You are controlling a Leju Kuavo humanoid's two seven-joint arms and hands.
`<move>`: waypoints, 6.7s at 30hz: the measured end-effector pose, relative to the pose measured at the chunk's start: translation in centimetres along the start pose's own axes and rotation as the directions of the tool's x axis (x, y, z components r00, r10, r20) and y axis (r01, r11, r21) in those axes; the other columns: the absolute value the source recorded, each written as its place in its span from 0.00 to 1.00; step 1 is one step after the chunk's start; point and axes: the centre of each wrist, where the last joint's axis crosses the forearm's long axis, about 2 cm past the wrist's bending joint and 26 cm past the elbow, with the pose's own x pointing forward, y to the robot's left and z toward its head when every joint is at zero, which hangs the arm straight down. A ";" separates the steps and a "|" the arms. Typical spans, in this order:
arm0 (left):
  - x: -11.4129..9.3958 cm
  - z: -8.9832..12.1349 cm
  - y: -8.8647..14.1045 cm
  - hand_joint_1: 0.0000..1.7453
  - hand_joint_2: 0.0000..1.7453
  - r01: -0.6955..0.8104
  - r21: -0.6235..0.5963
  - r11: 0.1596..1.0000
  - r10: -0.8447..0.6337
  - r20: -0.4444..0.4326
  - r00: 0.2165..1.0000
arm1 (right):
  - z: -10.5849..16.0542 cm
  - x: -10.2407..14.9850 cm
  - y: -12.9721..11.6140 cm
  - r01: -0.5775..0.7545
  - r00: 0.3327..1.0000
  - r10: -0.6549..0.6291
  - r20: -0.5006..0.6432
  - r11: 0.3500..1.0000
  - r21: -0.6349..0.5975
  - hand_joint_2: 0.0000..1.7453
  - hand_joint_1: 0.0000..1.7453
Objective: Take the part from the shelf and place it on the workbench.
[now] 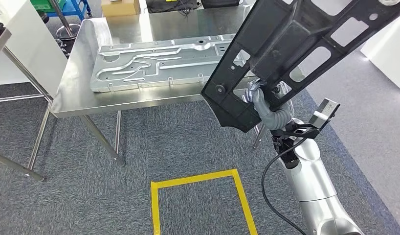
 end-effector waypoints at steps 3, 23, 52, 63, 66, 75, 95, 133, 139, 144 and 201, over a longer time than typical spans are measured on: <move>-0.1 0.0 0.1 0.00 1.00 -0.001 0.002 1.000 0.001 0.001 1.000 | -0.2 0.1 0.0 -0.011 1.000 0.011 -0.002 1.000 0.006 1.00 1.00; -0.9 0.1 -0.2 0.00 1.00 -0.010 -0.004 1.000 0.010 -0.017 1.000 | -4.9 4.6 -5.2 -0.216 0.976 0.217 -0.005 0.973 0.080 1.00 1.00; -0.2 0.0 0.0 0.00 1.00 -0.019 -0.014 1.000 0.019 0.009 1.000 | -13.9 4.3 -9.0 -0.983 0.118 0.992 -0.054 0.125 0.135 1.00 1.00; -0.1 0.0 0.0 0.00 1.00 -0.016 -0.016 1.000 0.016 0.010 1.000 | -14.8 -1.3 -5.6 -0.954 -0.163 0.986 -0.021 -0.152 0.260 1.00 1.00; -0.1 0.0 0.0 0.00 1.00 -0.016 -0.015 1.000 0.016 0.010 1.000 | -14.8 -1.5 -5.6 -0.949 -0.168 0.986 -0.020 -0.156 0.274 1.00 1.00; -0.1 0.0 -0.1 0.00 1.00 0.008 -0.018 1.000 -0.007 0.020 1.000 | -13.3 -3.1 -5.7 -0.903 -0.256 0.967 0.003 -0.240 0.357 1.00 1.00; 0.0 -0.1 0.3 0.00 0.00 0.046 0.029 0.999 -0.047 0.036 0.998 | -3.4 -9.9 -3.9 -0.806 -0.152 0.987 -0.058 -0.090 0.585 0.00 0.00; -0.7 -0.1 0.3 0.00 0.00 -0.040 0.009 0.999 0.040 -0.045 0.998 | -7.4 -5.2 -9.1 -0.885 -0.229 0.965 -0.125 -0.153 0.440 0.00 0.00; -0.9 0.0 0.2 0.00 0.00 -0.048 0.011 0.999 0.049 -0.049 0.998 | -8.5 -3.8 -10.2 -0.889 -0.269 0.957 -0.107 -0.204 0.409 0.00 0.00; -1.2 0.1 0.0 0.00 0.00 -0.052 0.008 0.999 0.053 -0.055 0.997 | -9.4 -2.8 -11.0 -0.893 -0.286 0.952 -0.108 -0.224 0.391 0.00 0.00; -1.1 -0.3 0.7 0.00 0.00 -0.023 0.036 0.999 0.025 -0.066 0.998 | 40.0 -8.4 9.7 -0.502 -0.185 -0.345 -0.920 0.838 -0.214 0.00 0.00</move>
